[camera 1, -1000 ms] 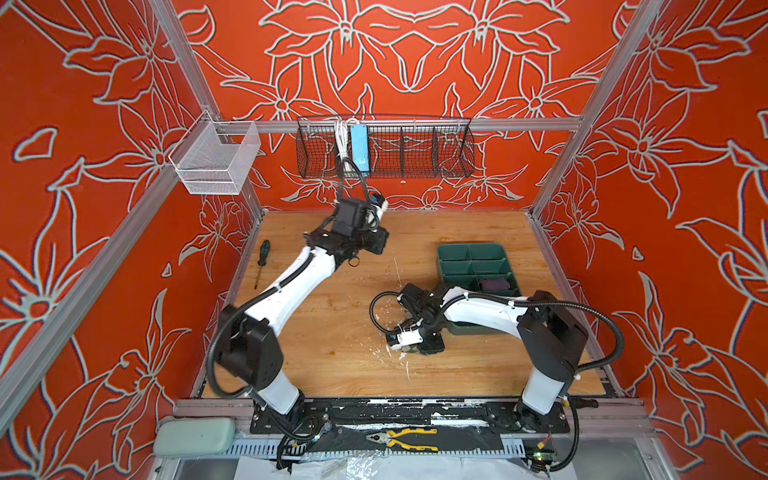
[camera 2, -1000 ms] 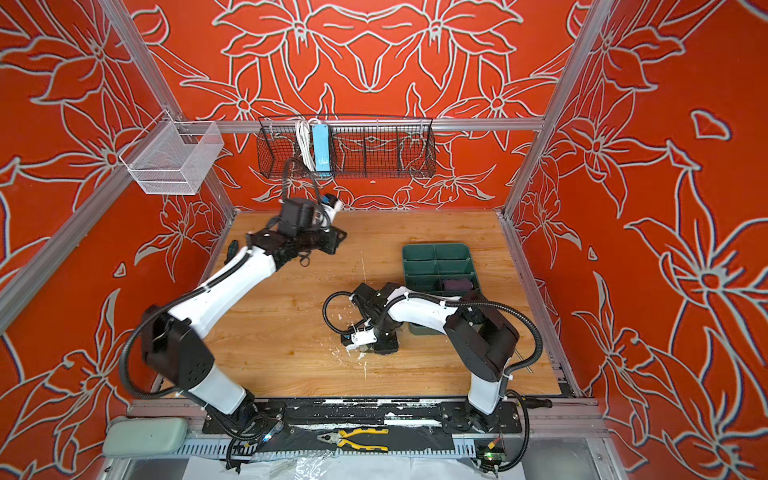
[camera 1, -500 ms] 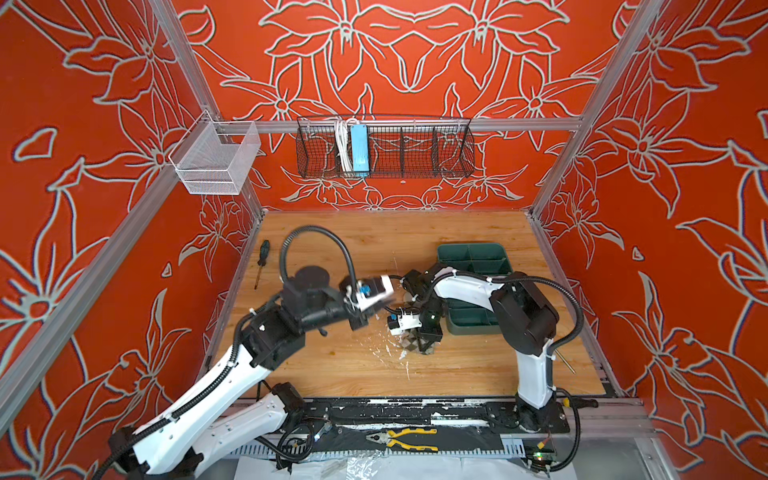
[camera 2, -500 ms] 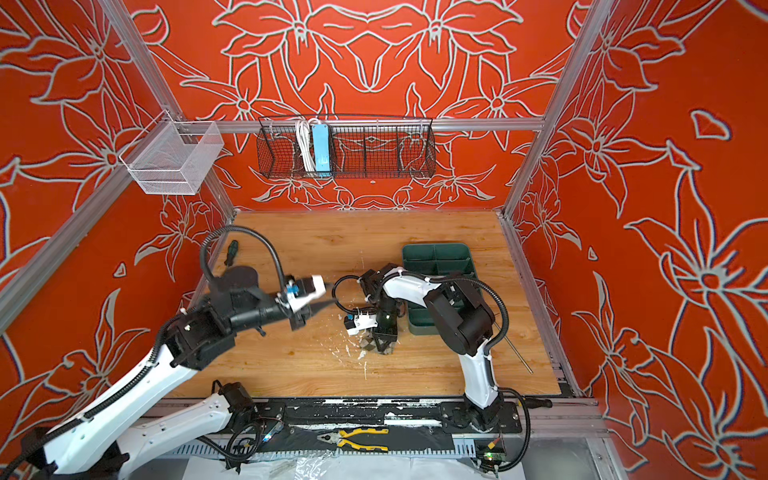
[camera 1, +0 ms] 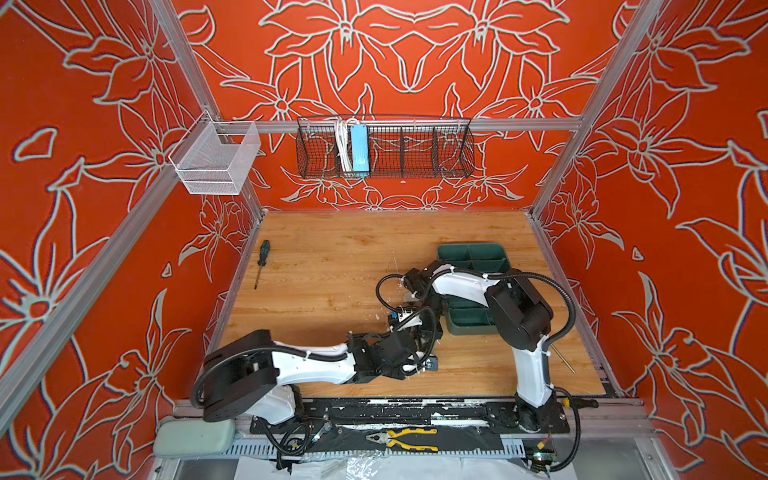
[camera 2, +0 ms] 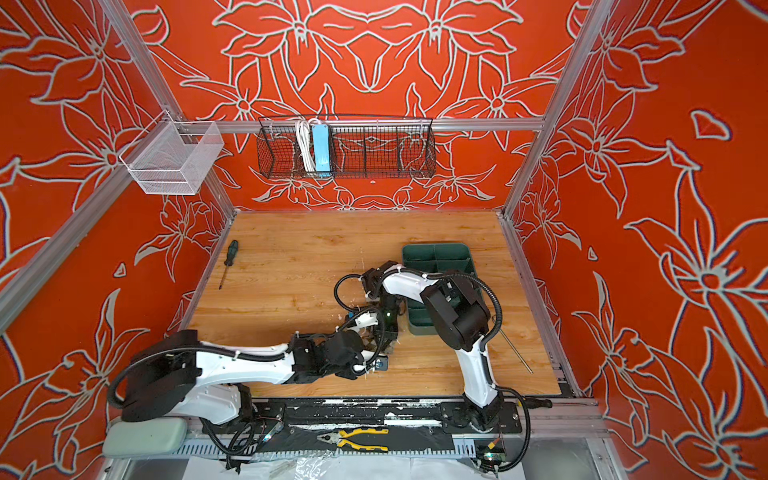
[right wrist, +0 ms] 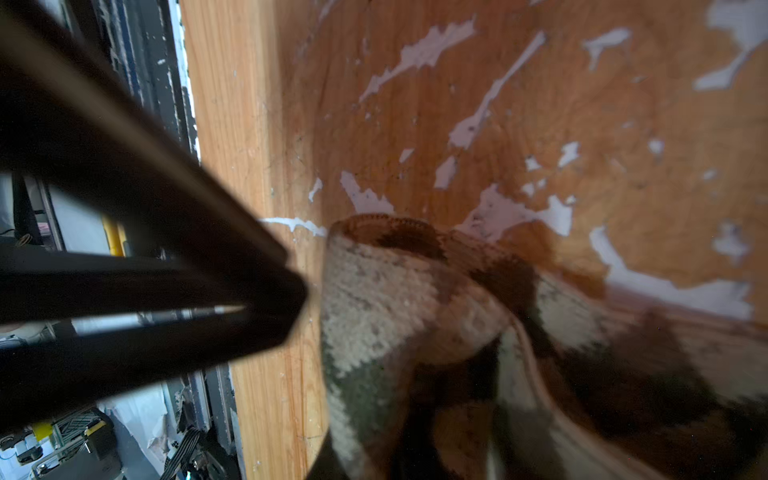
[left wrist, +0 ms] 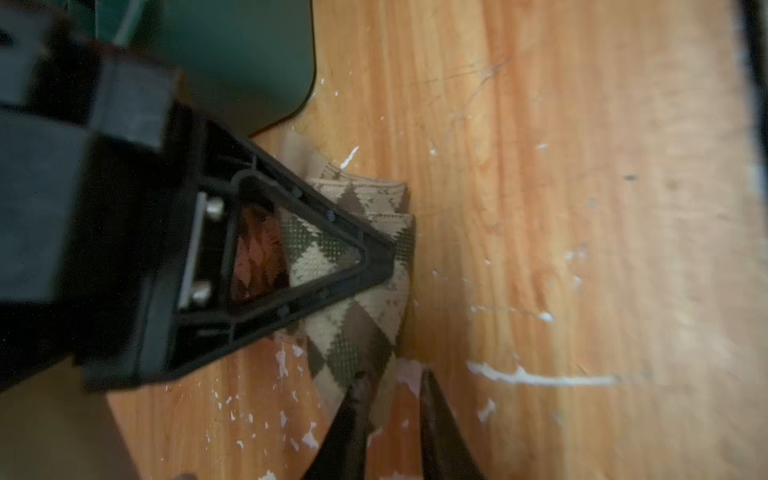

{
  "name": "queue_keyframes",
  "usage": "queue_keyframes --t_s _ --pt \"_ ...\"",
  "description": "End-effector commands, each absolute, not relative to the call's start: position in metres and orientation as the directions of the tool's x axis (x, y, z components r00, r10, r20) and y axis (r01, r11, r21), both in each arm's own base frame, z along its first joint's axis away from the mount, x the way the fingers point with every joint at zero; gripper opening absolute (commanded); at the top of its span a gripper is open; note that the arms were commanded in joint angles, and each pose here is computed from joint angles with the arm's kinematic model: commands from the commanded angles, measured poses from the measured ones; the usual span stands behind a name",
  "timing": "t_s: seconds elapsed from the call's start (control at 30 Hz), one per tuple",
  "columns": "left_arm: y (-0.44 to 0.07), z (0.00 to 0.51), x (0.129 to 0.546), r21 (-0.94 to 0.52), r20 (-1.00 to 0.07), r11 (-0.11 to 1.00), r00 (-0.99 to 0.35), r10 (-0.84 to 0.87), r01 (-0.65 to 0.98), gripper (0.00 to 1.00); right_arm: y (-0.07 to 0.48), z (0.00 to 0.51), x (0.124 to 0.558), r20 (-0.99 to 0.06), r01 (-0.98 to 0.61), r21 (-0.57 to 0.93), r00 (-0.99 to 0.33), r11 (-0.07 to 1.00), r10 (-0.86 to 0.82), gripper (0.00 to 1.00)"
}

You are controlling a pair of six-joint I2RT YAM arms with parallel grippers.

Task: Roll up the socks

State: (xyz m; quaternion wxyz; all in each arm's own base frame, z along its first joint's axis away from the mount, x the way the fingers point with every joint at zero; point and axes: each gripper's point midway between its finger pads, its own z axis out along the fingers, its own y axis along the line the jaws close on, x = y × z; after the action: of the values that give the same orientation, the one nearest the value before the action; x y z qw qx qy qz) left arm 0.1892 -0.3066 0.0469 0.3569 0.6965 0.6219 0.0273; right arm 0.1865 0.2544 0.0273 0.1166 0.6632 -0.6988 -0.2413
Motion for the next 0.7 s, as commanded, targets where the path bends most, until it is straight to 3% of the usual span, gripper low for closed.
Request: queue_keyframes --t_s 0.0,0.2,0.37,0.5,0.6,0.67 --pt "-0.322 0.063 0.220 0.625 -0.449 0.161 0.182 0.875 0.764 0.23 0.245 -0.002 0.202 -0.126 -0.902 0.432 -0.039 -0.020 -0.991 0.14" --pt "-0.316 0.051 0.244 0.696 -0.393 0.218 0.108 0.913 0.684 0.21 0.246 0.000 0.197 -0.147 -0.891 0.452 -0.038 -0.033 -0.988 0.15" --pt "-0.314 0.059 0.243 0.708 -0.412 0.235 0.119 0.904 0.665 0.28 0.247 0.000 0.194 -0.147 -0.881 0.472 -0.039 -0.035 -0.988 0.15" --pt "-0.321 0.077 0.238 0.713 -0.428 0.224 0.158 0.890 0.664 0.33 0.248 -0.002 0.195 -0.147 -0.875 0.483 -0.040 -0.036 -0.988 0.15" --pt "-0.326 0.083 0.232 0.691 -0.439 0.211 0.170 0.882 0.691 0.46 0.248 0.003 0.191 -0.133 -0.859 0.512 -0.053 -0.023 -0.990 0.15" --pt "-0.328 0.080 0.229 0.682 -0.431 0.186 0.183 0.884 0.707 0.48 0.250 0.006 0.191 -0.136 -0.855 0.519 -0.059 -0.021 -0.989 0.15"
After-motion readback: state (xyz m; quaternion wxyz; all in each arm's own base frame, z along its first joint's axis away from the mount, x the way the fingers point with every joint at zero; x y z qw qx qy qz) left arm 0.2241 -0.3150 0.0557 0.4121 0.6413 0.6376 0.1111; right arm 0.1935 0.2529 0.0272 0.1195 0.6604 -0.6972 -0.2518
